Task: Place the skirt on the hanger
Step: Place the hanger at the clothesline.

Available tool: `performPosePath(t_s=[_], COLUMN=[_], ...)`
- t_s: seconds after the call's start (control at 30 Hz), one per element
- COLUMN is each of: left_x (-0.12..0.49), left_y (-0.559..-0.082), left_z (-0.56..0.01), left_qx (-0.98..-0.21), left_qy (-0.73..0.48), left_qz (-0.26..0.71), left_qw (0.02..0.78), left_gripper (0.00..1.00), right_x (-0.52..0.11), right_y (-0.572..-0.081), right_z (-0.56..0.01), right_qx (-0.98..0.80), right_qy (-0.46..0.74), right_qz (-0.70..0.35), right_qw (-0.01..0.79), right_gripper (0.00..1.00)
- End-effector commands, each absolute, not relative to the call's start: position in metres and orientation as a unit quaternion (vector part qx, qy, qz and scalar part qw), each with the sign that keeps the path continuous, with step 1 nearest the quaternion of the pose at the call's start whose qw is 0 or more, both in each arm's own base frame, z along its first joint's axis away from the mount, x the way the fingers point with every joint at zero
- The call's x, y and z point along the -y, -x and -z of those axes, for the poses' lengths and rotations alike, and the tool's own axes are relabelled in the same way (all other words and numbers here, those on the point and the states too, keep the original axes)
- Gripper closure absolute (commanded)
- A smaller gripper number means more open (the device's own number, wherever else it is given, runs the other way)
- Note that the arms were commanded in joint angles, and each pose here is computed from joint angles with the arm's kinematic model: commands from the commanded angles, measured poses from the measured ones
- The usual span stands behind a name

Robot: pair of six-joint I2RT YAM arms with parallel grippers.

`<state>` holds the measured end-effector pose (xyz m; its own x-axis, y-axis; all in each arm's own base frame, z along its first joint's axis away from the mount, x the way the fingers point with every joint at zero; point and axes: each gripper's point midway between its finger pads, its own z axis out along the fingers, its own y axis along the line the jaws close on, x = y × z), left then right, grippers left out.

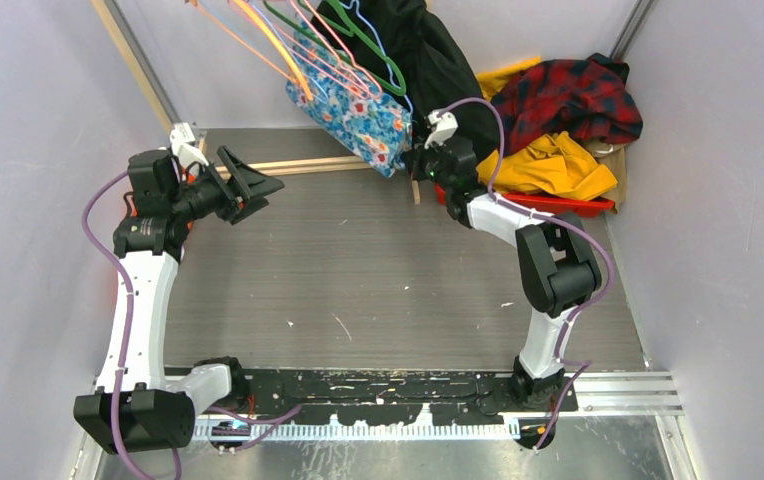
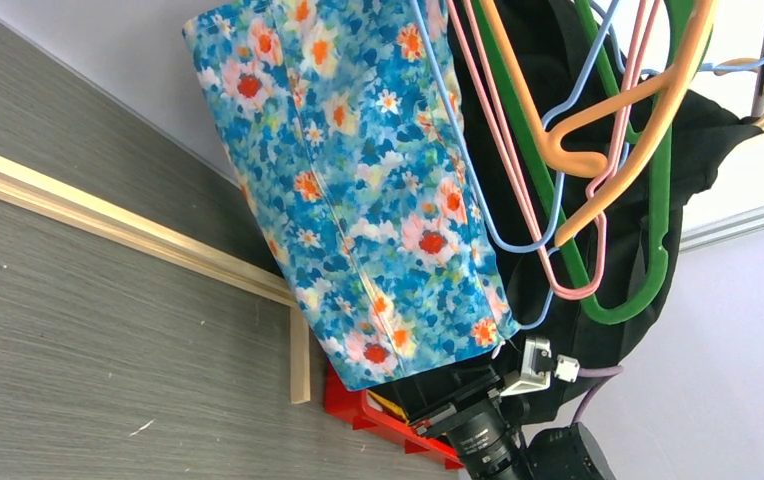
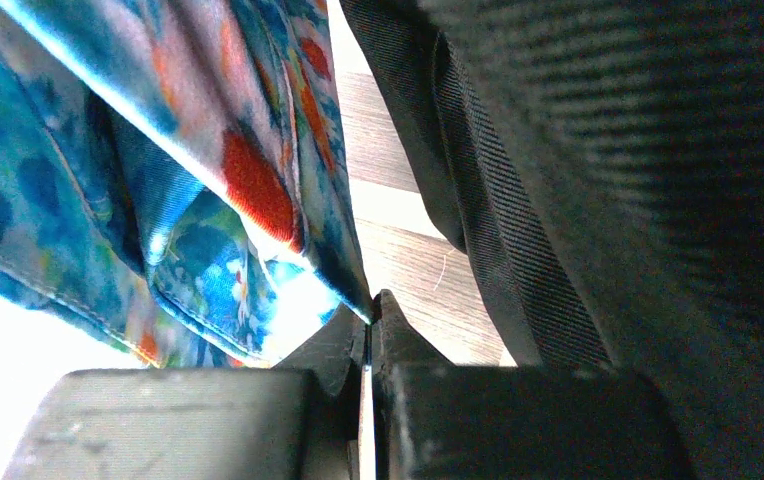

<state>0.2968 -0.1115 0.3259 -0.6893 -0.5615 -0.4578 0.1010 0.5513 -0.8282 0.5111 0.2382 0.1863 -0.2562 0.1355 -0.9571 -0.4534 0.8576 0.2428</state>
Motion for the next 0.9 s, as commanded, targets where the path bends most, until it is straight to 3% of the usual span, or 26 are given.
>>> performPosePath(t_s=[0.0, 0.5, 0.67, 0.87], left_x=[0.110, 0.110, 0.109, 0.108], left_y=[-0.299, -0.298, -0.301, -0.300], left_z=[-0.340, -0.338, -0.326, -0.318], left_qx=[-0.786, -0.787, -0.792, -0.795], left_qy=[0.127, 0.128, 0.134, 0.134], left_qz=[0.457, 0.456, 0.452, 0.448], left_qw=[0.395, 0.396, 0.388, 0.387], left_gripper=[0.26, 0.26, 0.25, 0.22], right_x=[-0.236, -0.235, -0.238, -0.236], right_y=[-0.508, -0.504, -0.491, -0.473], right_z=[-0.169, -0.153, -0.179, -0.228], right_qx=[-0.766, -0.794, -0.789, -0.778], right_qy=[0.096, 0.099, 0.104, 0.110], right_qz=[-0.241, -0.225, -0.240, -0.257], right_qw=[0.588, 0.556, 0.556, 0.562], right_gripper=[0.99, 0.98, 0.68, 0.52])
